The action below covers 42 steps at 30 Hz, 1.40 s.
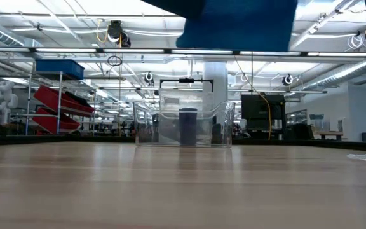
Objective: Roll bandage
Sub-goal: Roll the blue bandage
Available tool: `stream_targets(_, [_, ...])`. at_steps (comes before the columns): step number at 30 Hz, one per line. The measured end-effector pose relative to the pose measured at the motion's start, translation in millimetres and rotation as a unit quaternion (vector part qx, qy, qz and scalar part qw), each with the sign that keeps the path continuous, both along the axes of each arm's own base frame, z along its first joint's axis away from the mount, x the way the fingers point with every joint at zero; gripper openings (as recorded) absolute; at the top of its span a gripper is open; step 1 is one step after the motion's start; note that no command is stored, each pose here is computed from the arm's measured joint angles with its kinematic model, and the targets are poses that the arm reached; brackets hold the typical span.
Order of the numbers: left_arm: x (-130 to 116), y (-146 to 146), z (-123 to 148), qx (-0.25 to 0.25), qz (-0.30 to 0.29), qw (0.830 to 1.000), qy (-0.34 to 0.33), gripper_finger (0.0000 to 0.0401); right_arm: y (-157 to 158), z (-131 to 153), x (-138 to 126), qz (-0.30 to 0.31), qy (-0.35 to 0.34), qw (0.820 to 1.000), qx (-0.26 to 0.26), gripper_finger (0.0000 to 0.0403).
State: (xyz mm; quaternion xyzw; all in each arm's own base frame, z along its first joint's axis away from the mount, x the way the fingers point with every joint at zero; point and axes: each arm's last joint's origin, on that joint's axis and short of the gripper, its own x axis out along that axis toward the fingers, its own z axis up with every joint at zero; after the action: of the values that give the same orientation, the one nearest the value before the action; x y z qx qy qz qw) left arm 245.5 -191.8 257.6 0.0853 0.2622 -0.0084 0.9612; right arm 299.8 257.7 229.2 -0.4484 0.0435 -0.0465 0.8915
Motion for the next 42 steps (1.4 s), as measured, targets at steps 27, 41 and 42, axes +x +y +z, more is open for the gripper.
stream_targets(27, [2.7, 3.7, 5.9, 0.063, 0.068, 0.994, -0.055, 0.0, 33.4, -1.2, 11.0, -0.057, 0.022, 0.997, -0.055, 0.0146])
stream_targets(41, [1.6, -1.6, 21.6, 0.257, 0.09, 0.956, -0.107, 0.0, 36.2, 4.9, 4.3, -0.11, 0.006, 0.992, -0.066, 0.0317])
stream_targets(42, [1.6, -1.2, 22.4, 0.266, 0.097, 0.953, -0.108, 0.0, 36.9, 6.2, 2.5, -0.123, 0.005, 0.99, -0.072, 0.0322])
